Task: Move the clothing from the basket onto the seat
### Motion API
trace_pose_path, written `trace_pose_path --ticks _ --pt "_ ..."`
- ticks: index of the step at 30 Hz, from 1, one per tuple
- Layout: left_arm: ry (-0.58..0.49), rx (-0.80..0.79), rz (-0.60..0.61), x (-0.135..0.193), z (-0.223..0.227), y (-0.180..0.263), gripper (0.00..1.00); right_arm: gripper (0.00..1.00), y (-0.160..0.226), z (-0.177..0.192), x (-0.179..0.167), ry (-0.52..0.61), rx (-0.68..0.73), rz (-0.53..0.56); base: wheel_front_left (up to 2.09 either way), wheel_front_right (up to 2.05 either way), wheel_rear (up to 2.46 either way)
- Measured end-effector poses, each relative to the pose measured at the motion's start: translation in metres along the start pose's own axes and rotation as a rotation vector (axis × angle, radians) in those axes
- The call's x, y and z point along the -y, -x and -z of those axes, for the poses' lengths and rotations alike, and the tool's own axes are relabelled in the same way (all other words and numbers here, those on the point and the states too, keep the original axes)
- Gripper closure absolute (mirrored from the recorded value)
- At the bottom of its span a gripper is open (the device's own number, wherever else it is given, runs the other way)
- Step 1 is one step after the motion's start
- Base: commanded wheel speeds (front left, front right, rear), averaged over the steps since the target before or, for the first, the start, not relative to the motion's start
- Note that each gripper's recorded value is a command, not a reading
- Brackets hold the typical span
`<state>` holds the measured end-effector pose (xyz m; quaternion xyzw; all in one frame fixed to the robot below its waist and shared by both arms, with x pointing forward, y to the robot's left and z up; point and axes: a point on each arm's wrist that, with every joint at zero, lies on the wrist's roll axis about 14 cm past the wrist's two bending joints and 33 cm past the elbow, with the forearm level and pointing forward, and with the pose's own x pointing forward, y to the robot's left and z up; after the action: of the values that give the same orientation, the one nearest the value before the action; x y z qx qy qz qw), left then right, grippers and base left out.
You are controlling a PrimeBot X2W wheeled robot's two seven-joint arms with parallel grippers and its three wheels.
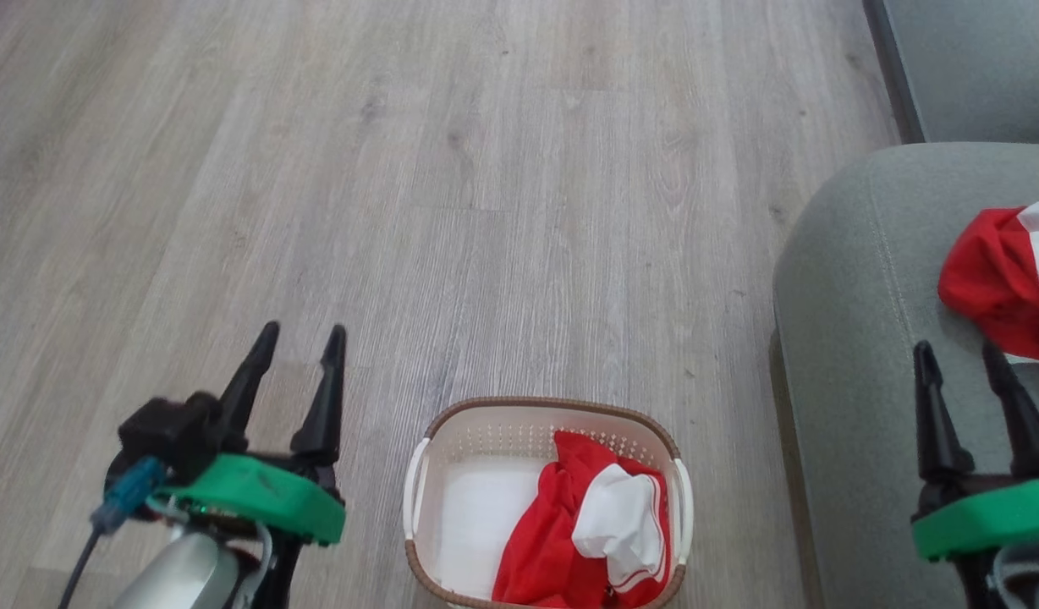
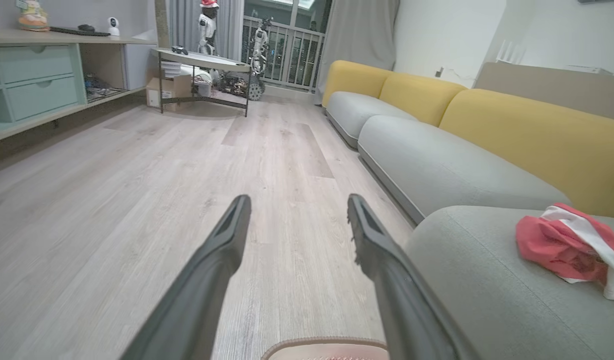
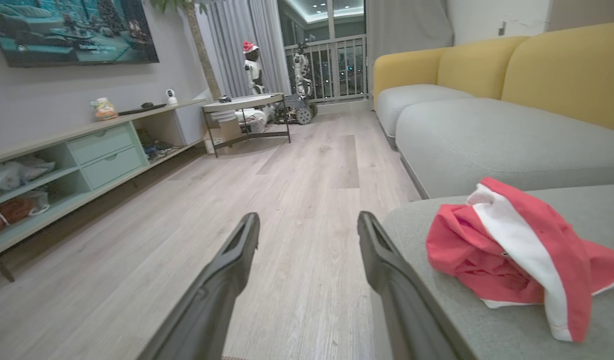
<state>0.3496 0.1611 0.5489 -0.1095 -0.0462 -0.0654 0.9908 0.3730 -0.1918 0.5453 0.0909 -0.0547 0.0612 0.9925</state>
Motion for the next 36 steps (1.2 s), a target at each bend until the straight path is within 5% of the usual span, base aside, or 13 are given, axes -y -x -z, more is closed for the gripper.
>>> trace_pose_path --ticks 36 --pt "-0.071 0.039 -0.034 -0.012 0.007 0.008 0.0 0.0 0.018 0.026 -0.019 -0.034 -0.029 -0.019 0.0 0.0 0.0"
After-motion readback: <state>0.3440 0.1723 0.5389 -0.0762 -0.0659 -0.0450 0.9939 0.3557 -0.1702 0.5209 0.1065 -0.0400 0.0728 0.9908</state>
